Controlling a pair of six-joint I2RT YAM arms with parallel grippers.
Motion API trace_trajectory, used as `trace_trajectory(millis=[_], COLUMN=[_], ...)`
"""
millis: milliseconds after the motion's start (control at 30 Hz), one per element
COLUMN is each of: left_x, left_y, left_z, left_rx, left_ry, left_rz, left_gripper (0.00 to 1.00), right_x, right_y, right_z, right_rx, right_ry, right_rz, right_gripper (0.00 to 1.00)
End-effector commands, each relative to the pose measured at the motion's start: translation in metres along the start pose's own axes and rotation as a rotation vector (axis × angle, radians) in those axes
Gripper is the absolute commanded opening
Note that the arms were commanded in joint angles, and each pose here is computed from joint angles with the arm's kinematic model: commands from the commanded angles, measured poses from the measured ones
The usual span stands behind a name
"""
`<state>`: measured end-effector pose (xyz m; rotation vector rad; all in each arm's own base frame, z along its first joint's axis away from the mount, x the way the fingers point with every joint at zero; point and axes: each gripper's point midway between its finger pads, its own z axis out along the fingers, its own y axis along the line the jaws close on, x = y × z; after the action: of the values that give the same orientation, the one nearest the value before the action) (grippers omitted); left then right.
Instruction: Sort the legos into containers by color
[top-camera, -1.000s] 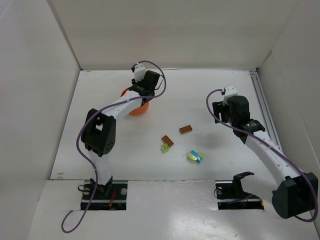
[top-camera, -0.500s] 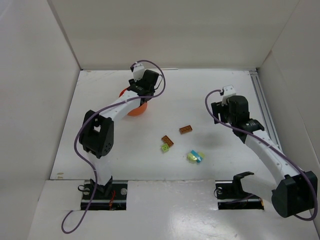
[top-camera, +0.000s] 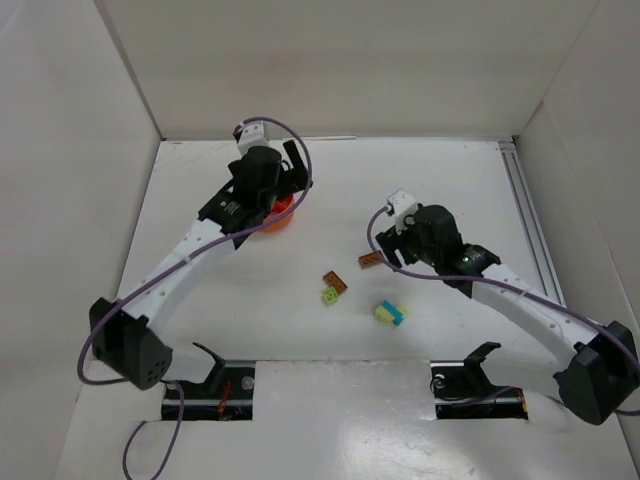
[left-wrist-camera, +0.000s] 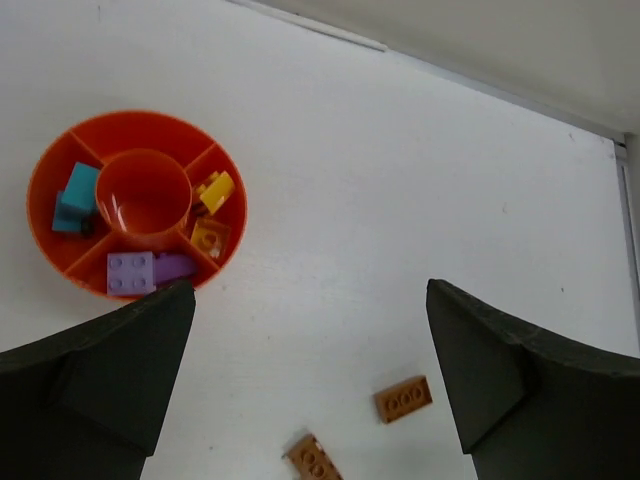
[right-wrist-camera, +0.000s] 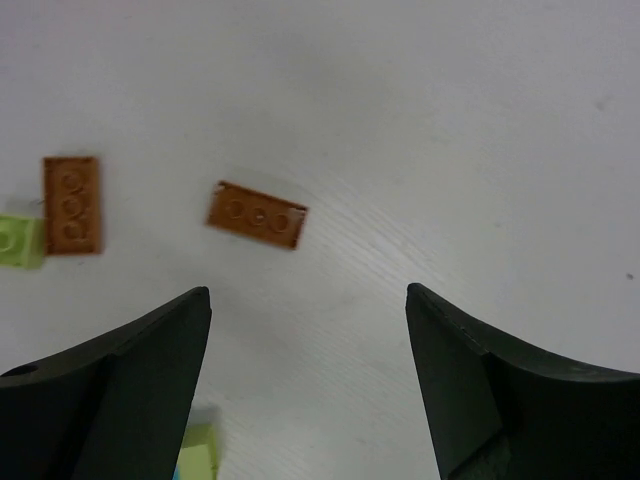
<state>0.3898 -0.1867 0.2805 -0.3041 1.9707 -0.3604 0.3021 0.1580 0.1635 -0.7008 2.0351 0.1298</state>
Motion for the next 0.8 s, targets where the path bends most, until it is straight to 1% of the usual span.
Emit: trace_trajectory(millis=[0, 33, 67, 100, 133, 167, 200, 233, 267, 300, 367, 533, 700, 767], left_x=[0.039, 0.047, 0.073, 0.072, 0.082, 0.090, 0.101, 0.110, 0.114, 0.127, 0.134, 0.154, 0.151, 0.148], left_y=[0.018, 0.024, 0.040, 0.044, 0.053, 0.061, 0.073, 0.081, 0.085, 0.089, 0.091, 0.108, 0.111, 0.111], left_z=[-0.035, -0.043, -0.046, -0.061, -0.067, -0.073, -0.081, -0.087, -0.091, -0.094, -0.104, -0.111, -0.116, -0.117], left_rx=[0.032, 0.030, 0.005, 0.022, 0.007, -0.004, -0.016, -0.039, -0.046, -0.040, -0.020, -0.047, -0.052, -0.060], left_ry=[0.105, 0.121, 0.171, 0.161, 0.177, 0.188, 0.200, 0.223, 0.228, 0.257, 0.269, 0.290, 0.283, 0.278], left_rz=[-0.040, -0.061, -0.069, -0.123, -0.134, -0.147, -0.155, -0.167, -0.177, -0.178, -0.219, -0.248, -0.238, -0.236], left_gripper=[1.00, 1.00, 1.00, 1.00, 1.00, 1.00, 1.00, 1.00, 1.00, 1.00, 1.00, 1.00, 1.00, 1.00], right_x=[-0.023, -0.021, -0.017, -0.019, -0.014, -0.015, -0.016, -0.002, -0.005, 0.004, 0.014, 0.023, 0.042, 0.040], right_y=[0.036, 0.045, 0.061, 0.071, 0.078, 0.086, 0.103, 0.113, 0.115, 0.124, 0.125, 0.150, 0.170, 0.184], right_z=[0.001, 0.002, 0.001, 0.002, 0.001, 0.002, 0.000, 0.001, 0.001, 0.001, 0.004, 0.004, 0.007, 0.005], right_rx=[-0.064, -0.072, -0.109, -0.128, -0.136, -0.152, -0.189, -0.207, -0.192, -0.196, -0.165, -0.218, -0.246, -0.272], right_ry=[-0.048, -0.038, -0.034, -0.038, -0.027, -0.046, -0.048, -0.015, -0.028, -0.008, 0.026, 0.047, 0.105, 0.085], right_rz=[-0.019, -0.011, -0.017, 0.011, 0.025, 0.035, 0.047, 0.046, 0.054, 0.048, 0.106, 0.110, 0.099, 0.081], right_gripper=[0.84, 0.84, 0.84, 0.85, 0.85, 0.85, 0.85, 0.85, 0.85, 0.85, 0.85, 0.85, 0.84, 0.83])
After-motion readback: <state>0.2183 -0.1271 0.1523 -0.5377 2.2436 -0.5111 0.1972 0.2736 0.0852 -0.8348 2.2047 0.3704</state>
